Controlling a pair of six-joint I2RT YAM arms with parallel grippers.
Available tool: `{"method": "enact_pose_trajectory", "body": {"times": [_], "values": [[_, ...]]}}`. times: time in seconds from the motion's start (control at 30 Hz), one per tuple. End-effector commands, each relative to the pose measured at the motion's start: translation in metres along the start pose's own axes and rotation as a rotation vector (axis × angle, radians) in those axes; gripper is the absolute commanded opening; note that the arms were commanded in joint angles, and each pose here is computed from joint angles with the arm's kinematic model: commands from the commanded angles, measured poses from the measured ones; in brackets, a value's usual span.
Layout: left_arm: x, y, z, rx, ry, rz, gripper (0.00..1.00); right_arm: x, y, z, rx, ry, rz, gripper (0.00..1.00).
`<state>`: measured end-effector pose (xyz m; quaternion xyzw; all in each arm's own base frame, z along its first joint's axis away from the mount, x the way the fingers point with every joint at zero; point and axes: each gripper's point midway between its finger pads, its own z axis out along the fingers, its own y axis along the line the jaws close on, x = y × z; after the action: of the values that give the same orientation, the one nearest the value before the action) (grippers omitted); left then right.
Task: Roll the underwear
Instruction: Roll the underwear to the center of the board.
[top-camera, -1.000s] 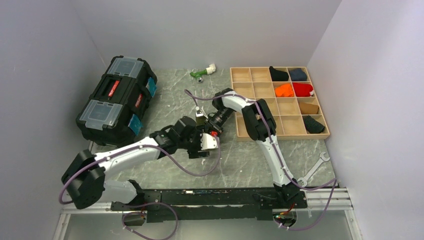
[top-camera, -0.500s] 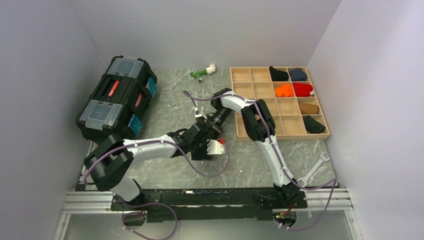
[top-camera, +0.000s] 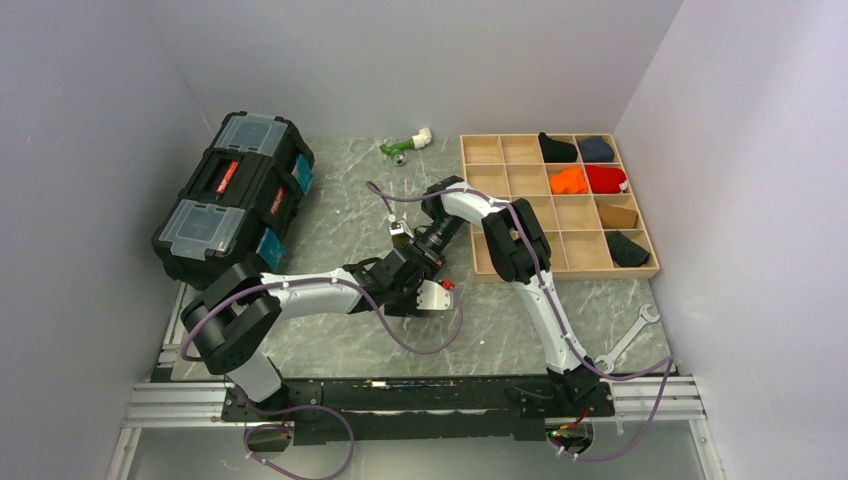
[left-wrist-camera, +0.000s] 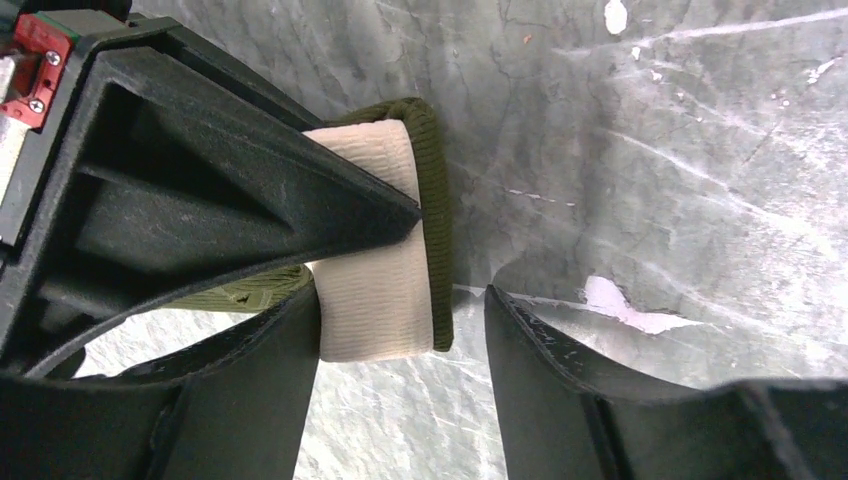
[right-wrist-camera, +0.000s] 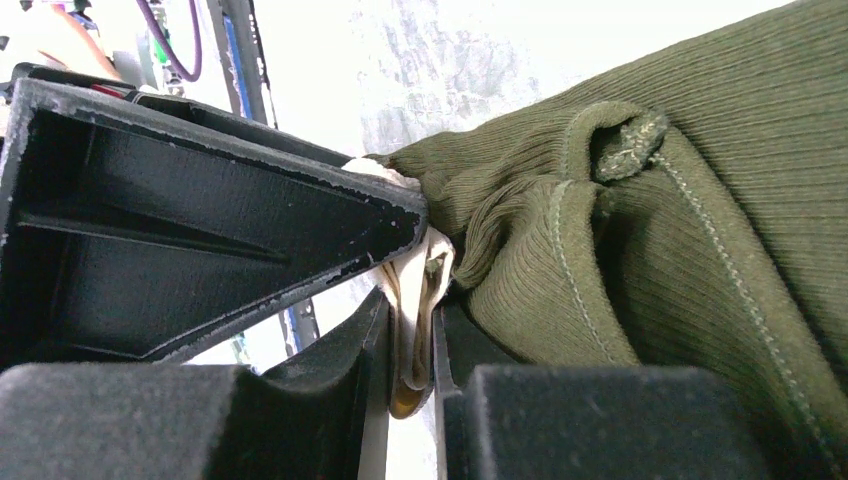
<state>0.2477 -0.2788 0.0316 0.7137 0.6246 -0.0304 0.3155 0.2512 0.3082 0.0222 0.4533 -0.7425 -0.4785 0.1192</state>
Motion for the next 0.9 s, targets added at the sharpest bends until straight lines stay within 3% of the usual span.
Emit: {"method": "enact_pose_trajectory", "body": {"times": [0.0,0.47,0.57,0.6,0.67,0.87], "values": [[-0.003,0.006,0.005,-0.006,0.015,0.029,0.63,0.006,-0.025,0.013,0.054,0.059,-0.059,0.00],[0.023,-0.017,0.016,0.078,0.097,0.046,0.44,0.004,-0.020,0.011,0.042,0.055,-0.063,0.01],[0.026,-0.020,0.016,0.099,0.118,0.040,0.30,0.003,-0.020,0.011,0.046,0.052,-0.066,0.04],[0.026,-0.021,0.016,0.104,0.124,0.038,0.17,0.003,-0.020,0.011,0.047,0.053,-0.067,0.05],[0.029,-0.024,0.018,0.113,0.131,0.039,0.07,0.003,-0.020,0.011,0.049,0.054,-0.065,0.07],[0.037,-0.023,0.016,0.093,0.162,0.042,0.00,0.002,-0.020,0.009,0.061,0.053,-0.069,0.15]]}}
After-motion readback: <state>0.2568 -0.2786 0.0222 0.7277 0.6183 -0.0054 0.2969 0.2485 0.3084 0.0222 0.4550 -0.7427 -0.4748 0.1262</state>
